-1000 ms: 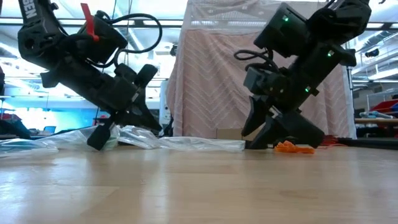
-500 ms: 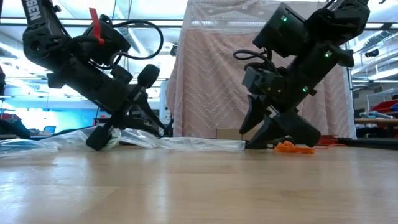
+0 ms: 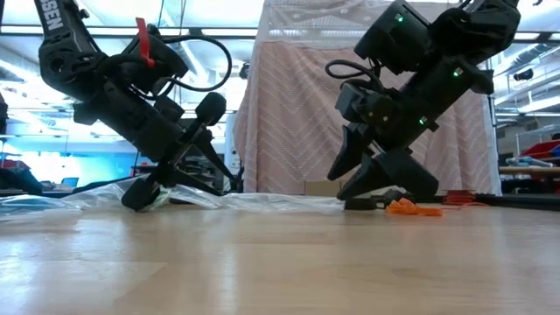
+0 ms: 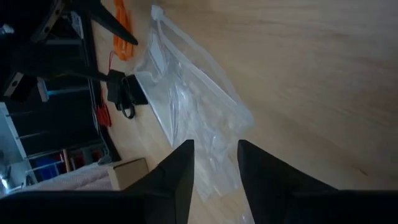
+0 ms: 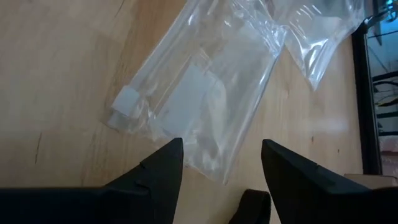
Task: Sort rubber bands
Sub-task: Open the transparent zip bag
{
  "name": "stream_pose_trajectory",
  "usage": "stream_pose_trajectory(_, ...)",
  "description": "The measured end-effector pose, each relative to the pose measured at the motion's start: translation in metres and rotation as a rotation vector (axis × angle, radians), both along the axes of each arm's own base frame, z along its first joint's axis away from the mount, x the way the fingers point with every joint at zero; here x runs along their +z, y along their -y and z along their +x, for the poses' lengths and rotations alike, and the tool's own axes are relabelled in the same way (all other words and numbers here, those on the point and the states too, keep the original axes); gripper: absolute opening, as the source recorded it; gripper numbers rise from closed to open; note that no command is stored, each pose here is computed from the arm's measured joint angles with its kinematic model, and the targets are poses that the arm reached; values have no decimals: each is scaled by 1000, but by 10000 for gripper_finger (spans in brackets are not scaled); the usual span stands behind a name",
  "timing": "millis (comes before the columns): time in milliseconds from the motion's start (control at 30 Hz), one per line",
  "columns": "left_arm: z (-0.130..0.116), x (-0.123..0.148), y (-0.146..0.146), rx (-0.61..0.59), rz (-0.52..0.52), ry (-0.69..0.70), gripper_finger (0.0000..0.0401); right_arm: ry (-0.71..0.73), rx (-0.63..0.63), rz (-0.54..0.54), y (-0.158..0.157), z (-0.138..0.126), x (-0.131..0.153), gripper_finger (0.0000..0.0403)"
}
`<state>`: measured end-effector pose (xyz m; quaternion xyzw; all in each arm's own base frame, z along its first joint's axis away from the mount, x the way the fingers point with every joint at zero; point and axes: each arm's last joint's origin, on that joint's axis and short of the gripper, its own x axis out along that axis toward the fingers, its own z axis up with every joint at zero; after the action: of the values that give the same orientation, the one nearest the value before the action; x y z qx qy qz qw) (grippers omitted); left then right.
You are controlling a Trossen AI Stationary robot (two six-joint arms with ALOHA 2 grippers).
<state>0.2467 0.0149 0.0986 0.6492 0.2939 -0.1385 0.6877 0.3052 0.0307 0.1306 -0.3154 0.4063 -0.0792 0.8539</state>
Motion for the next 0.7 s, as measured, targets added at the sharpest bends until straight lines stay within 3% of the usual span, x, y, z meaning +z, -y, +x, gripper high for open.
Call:
stream_pose_trajectory(267,17,-3,-1,-1,-12,-4,122,7,5,9,-1,0,0,200)
stream_pose_trajectory(433,29,3,-3,153,-75,31,63,14,3,12,-1,1,1,192)
stream_pose_trajectory(567,31,3,-2,180,-140,16,9,33,-12,12,-1,2,2,182)
stream_pose_trajectory(700,31,3,-3,249,-141,30,6,58,-144,-122,2,-1,6,171)
